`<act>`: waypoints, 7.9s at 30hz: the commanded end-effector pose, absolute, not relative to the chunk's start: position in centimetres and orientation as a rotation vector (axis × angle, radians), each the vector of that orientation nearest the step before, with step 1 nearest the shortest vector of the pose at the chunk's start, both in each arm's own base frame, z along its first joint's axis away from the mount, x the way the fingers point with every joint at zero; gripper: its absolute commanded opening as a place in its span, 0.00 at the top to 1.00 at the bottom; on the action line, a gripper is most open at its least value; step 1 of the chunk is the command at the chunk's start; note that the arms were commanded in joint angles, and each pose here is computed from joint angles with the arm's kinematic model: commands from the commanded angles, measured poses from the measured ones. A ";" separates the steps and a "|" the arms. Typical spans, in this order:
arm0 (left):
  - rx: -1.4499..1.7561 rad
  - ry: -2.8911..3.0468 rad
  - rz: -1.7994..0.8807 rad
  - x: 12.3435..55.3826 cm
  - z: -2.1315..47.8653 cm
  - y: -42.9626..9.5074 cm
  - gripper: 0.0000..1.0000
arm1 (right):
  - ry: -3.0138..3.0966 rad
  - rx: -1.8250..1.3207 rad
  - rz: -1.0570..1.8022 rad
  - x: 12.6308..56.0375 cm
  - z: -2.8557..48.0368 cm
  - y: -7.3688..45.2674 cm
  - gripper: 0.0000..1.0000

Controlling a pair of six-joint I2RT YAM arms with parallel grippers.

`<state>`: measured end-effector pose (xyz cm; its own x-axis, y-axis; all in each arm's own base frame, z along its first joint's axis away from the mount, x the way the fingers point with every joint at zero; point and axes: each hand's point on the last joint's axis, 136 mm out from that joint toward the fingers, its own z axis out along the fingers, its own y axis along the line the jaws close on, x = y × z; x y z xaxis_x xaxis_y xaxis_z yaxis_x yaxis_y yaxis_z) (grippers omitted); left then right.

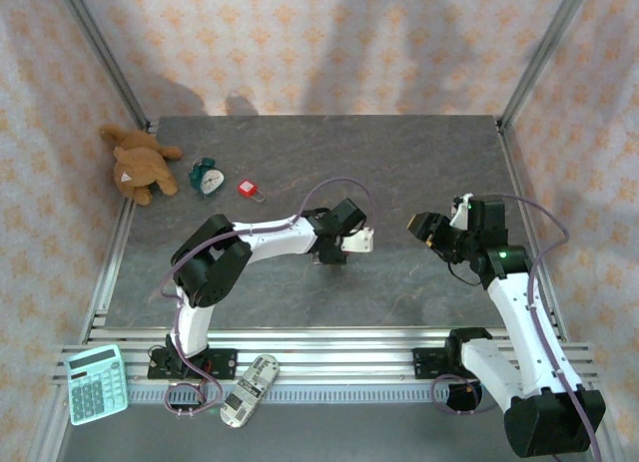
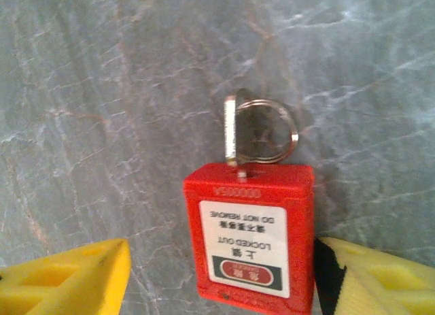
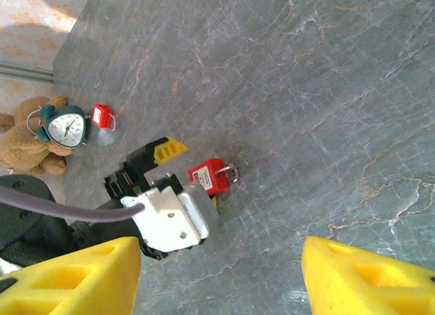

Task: Unlock with the key

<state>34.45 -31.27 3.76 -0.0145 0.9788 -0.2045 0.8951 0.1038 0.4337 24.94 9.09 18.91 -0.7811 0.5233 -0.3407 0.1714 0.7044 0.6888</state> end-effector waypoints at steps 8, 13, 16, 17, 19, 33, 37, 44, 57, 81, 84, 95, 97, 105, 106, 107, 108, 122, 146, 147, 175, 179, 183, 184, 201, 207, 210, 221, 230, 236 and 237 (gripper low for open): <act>1.655 1.957 0.248 36.9 8.3 -30.8 0.26 | 2.343 0.496 0.880 24.6 20.7 8.8 0.36; 1.517 1.933 0.202 36.8 12.8 -30.7 0.25 | 2.350 0.495 0.893 24.6 20.7 9.0 0.36; 1.321 1.878 0.202 37.5 16.4 -30.1 0.25 | 2.360 0.484 0.913 24.6 20.7 9.3 0.37; 1.225 1.851 0.227 38.1 17.8 -29.5 0.24 | 2.374 0.484 0.926 24.6 20.6 9.6 0.37; 0.997 1.790 0.314 39.4 21.1 -27.4 0.22 | 2.400 0.470 0.933 24.6 20.4 10.2 0.38; -0.198 1.785 0.424 40.1 30.5 -8.0 0.00 | 2.725 -0.032 0.129 29.7 10.9 17.5 0.37; -0.376 1.903 0.315 41.8 28.0 -4.6 0.00 | 2.810 -0.153 0.068 31.4 7.7 19.3 0.37; -0.477 2.114 0.273 44.0 23.7 -3.3 0.00 | 2.890 -0.303 0.104 32.4 5.2 21.6 0.37; -0.402 2.116 0.257 43.2 23.1 -3.6 0.00 | 2.818 -0.315 0.059 36.7 5.0 22.9 0.36; -1.157 2.331 0.213 46.0 11.6 -5.2 0.07 | 2.402 0.078 0.283 24.9 14.7 12.1 0.27; -1.225 2.323 0.241 46.9 10.2 -5.2 0.08 | 2.394 0.071 0.305 24.7 15.0 12.2 0.26; -1.262 2.364 0.347 48.5 5.7 -4.8 0.13 | 2.397 0.044 0.384 24.4 14.8 13.3 0.25; -1.270 2.364 0.396 48.1 5.1 -4.4 0.14 | 2.396 0.043 0.397 24.4 14.7 13.4 0.25; -1.274 2.398 0.425 47.9 3.3 -3.6 0.22 | 2.391 0.049 0.417 24.5 14.9 13.7 0.25; -1.271 2.396 0.422 48.0 3.3 -3.5 0.23 | 2.395 0.047 0.421 24.4 14.8 13.8 0.26; -1.267 2.398 0.416 48.0 3.2 -3.5 0.24 | 2.396 0.046 0.423 24.3 14.7 13.8 0.26; -1.262 2.402 0.406 48.2 3.1 -3.4 0.27 | 2.399 0.050 0.423 24.3 14.6 13.7 0.26; -1.207 2.456 0.389 48.2 1.4 -3.3 0.45 | 2.394 0.058 0.425 23.7 14.6 13.3 0.29; -1.006 2.462 0.378 48.3 3.9 -4.7 0.63 | 2.371 0.035 0.452 23.5 15.7 13.5 0.30; -0.976 2.460 0.389 48.1 4.3 -5.0 0.62 | 2.367 0.036 0.459 23.5 15.8 13.5 0.30; -0.426 2.520 0.229 33.8 8.8 -15.2 0.62 | 2.330 0.082 0.373 24.2 16.4 12.2 0.29; -0.307 2.544 0.142 29.7 8.5 -19.3 0.63 | 2.289 0.262 0.234 24.6 15.3 9.3 0.29; -0.158 2.578 0.035 25.6 7.0 -24.7 0.63 | 2.236 0.397 0.186 24.3 13.8 7.3 0.29; -0.121 2.600 0.026 24.8 6.5 -25.8 0.63 | 2.228 0.412 0.181 24.2 13.6 7.1 0.29; -0.020 2.663 -0.095 24.0 3.9 -33.1 0.20 | 2.263 0.475 0.163 22.6 11.6 5.4 0.25; 0.035 2.739 -0.115 21.8 3.4 -31.7 0.14 | 2.259 0.472 0.157 22.4 12.0 5.1 0.25; 0.030 2.770 -0.116 20.5 2.9 -30.2 0.12 | 2.258 0.465 0.153 22.5 12.0 5.1 0.25; 0.043 2.741 -0.011 21.8 5.2 -25.9 0.06 | 2.303 0.582 0.038 23.4 10.8 2.7 0.20; 0.044 2.535 -0.026 31.0 18.0 -23.5 0.06 | 2.349 0.763 -0.023 26.1 9.2 0.2 0.35; 0.060 2.386 -0.022 37.0 24.3 -23.5 0.05 | 2.383 0.857 -0.107 28.2 8.1 -1.6 0.61; 0.035 2.383 -0.025 37.7 24.3 -23.2 0.05 | 2.383 0.865 -0.088 28.5 8.1 -1.7 0.61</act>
